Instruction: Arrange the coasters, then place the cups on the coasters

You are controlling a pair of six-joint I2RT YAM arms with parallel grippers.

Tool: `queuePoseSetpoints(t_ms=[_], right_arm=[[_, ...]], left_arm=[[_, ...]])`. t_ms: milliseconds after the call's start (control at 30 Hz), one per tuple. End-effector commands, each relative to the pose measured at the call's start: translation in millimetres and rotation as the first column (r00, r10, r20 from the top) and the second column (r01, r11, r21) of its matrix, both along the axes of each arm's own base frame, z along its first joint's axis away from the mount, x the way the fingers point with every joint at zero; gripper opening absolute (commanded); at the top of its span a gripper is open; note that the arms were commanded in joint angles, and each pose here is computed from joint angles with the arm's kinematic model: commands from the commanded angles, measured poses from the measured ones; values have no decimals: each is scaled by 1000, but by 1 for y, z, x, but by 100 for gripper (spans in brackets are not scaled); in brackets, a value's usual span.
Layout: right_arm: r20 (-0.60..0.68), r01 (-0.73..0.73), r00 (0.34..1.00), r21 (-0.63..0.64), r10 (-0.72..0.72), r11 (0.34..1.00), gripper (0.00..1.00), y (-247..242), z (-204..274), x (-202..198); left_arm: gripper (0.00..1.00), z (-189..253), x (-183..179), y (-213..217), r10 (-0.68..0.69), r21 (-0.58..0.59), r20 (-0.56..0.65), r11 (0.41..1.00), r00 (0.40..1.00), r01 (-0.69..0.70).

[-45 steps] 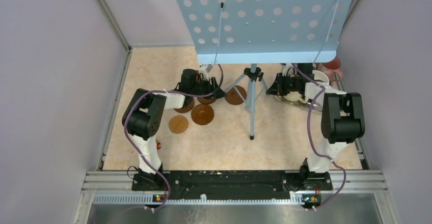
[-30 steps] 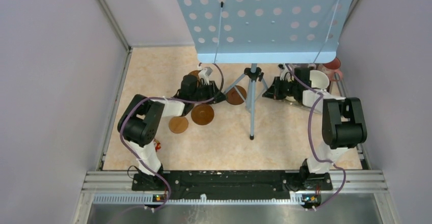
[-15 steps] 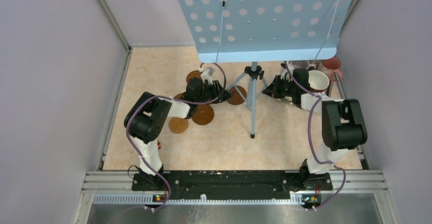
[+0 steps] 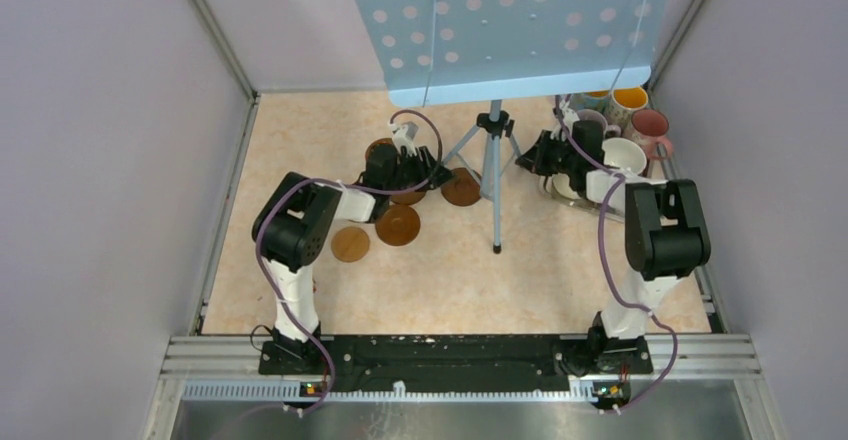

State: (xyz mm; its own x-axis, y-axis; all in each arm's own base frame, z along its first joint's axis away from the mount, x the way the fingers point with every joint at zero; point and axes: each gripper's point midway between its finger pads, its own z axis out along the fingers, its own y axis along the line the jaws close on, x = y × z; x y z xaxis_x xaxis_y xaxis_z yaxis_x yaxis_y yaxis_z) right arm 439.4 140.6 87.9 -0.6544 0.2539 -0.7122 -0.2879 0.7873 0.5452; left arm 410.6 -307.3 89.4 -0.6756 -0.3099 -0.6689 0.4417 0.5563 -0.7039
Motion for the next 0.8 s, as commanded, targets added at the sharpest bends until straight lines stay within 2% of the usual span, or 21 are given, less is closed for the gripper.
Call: queuePoseSetpoints(t_ms=[0,767], right_arm=[[152,2,988,23,-6,1000,0,8,38,38],[213,48,975,81,-64,996,0,18,38,116]], left_arm=[[46,26,23,-4,-4,-24,122,1000,993,7],[47,12,82,0,2,3,125,1000,992,-3]])
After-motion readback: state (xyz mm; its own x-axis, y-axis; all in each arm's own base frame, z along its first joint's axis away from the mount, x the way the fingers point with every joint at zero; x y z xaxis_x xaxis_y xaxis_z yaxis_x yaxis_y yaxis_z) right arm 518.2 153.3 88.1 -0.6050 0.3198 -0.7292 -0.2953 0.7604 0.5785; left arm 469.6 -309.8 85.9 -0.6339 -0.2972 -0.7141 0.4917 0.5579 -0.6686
